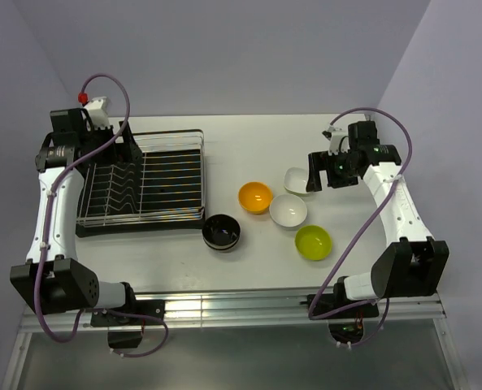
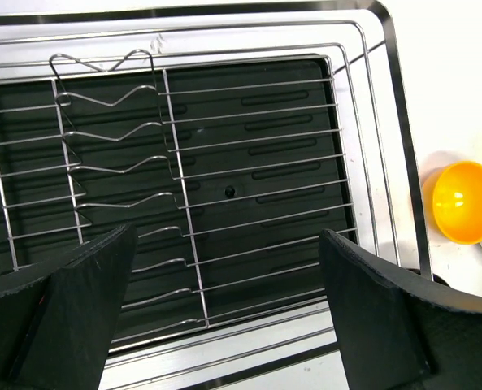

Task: Load the bowls into the dish rack

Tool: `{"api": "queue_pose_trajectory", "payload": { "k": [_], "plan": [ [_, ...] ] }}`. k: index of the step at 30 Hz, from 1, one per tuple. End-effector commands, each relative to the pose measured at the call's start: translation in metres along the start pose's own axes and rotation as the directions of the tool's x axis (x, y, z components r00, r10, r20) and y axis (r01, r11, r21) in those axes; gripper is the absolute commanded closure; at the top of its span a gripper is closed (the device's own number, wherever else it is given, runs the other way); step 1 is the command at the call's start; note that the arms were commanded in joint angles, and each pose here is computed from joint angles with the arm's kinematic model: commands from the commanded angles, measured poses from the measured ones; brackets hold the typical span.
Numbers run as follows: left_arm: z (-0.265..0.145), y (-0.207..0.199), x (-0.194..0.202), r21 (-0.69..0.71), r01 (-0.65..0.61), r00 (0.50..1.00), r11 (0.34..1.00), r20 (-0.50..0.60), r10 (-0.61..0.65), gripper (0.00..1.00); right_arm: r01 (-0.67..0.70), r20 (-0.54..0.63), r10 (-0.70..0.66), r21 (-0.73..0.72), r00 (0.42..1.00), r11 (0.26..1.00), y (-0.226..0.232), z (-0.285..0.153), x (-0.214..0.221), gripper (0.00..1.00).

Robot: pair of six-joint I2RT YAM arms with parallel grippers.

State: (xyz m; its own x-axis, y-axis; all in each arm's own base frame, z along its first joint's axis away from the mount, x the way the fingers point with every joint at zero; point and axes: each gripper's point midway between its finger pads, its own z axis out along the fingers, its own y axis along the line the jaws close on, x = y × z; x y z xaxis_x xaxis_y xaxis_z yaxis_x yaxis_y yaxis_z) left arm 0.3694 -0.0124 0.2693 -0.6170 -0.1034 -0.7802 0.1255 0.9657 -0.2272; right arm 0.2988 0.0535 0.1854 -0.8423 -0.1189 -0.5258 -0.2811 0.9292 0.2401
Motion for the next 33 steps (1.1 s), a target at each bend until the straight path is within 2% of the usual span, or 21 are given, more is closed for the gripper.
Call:
{"api": "queue_pose_trajectory", "payload": {
  "k": [1,8,19,33],
  "plan": [
    [-0.017,-0.01,-0.027,0.019,-0.071,0.991,0.997,0.114,0.068,0.0,0.025,-0.006,-0.024,0.051,1.0,0.998,-0.005,-0.004,0.006,0.02],
    [-0.015,-0.011,-0.024,0.03,-0.074,0.993,0.997,0.091,0.071,0.01,0.059,-0.138,-0.054,0.033,0.989,0.998,0.005,0.022,0.034,0.09],
    [-0.009,-0.019,-0.011,0.093,-0.054,0.996,0.994,0.079,0.047,0.01,0.041,-0.255,-0.027,0.05,0.967,0.998,0.003,0.059,0.054,0.2],
    [-0.001,-0.02,0.0,0.114,-0.037,0.998,0.993,0.048,0.032,0.0,0.0,-0.302,0.023,0.076,0.953,0.997,-0.005,0.099,0.057,0.34]
  ]
}}
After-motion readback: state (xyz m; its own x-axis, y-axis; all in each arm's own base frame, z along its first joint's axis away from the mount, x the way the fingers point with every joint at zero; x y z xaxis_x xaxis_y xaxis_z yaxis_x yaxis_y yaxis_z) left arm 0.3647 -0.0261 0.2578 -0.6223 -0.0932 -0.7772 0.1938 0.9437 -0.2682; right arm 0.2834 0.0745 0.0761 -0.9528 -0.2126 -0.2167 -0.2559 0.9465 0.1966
